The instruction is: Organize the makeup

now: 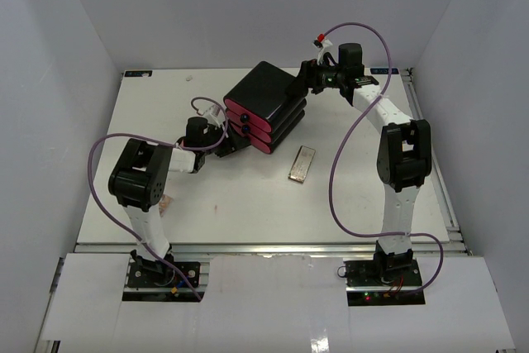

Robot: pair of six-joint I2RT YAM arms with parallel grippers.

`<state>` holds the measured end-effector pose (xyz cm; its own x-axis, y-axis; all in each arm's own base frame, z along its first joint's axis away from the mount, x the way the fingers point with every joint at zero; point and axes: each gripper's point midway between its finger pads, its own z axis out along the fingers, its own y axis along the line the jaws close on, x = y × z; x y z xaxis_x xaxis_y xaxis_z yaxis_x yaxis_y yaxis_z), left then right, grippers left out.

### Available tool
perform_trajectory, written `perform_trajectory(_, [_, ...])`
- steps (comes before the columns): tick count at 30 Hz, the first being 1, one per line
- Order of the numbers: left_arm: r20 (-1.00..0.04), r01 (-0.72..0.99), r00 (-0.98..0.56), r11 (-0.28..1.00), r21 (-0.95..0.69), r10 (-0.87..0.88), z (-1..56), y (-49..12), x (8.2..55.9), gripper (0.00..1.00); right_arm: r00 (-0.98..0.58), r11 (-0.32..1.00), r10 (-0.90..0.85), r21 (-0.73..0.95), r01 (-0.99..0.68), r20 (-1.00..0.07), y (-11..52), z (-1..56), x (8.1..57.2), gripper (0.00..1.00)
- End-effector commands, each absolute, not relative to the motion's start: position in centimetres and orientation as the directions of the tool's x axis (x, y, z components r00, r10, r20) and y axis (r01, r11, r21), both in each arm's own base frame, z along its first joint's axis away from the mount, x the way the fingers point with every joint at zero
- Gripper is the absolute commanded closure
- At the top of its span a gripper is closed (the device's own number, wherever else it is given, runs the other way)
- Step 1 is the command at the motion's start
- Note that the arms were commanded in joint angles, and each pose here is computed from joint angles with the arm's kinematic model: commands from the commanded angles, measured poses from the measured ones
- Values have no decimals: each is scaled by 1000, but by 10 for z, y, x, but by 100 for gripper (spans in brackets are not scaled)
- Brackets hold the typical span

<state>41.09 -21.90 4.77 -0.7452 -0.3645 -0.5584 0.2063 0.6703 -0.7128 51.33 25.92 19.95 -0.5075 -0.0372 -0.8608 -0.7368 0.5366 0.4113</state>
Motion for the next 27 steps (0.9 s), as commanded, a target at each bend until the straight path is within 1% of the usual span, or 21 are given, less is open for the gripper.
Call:
perform_trajectory(1, [-583,243,-727,657,-714,-364,58,-225,425,37,-506,494,-46,421,-761,-861,262,213,497,14])
perform_trajectory(4, [-567,226,-737,656,-720,-367,50,-225,429,46,-509,493,-45,424,-760,-860,262,213,496,14])
perform_trajectory(9, [-564,221,-738,657,-721,-371,47,-224,430,53,-508,496,-49,420,-760,-860,262,212,495,14])
perform_trajectory(11, [-565,223,-739,658,-719,-366,48,-222,424,60,-509,497,-49,421,-759,-859,261,212,494,14])
perform_trajectory(14, [-576,228,-734,668,-709,-361,51,-217,411,66,-508,500,-50,419,-758,-860,261,212,494,14])
perform_trajectory(17, [-582,224,-734,685,-693,-349,52,-208,390,66,-505,506,-51,414,-757,-862,259,212,494,14])
perform_trajectory(23, [-574,190,-740,709,-679,-351,50,-188,330,64,-505,522,-52,408,-749,-862,251,210,494,14])
perform_trajectory(27, [-586,180,-727,724,-666,-358,50,-179,318,60,-498,530,-56,397,-749,-865,249,209,496,14])
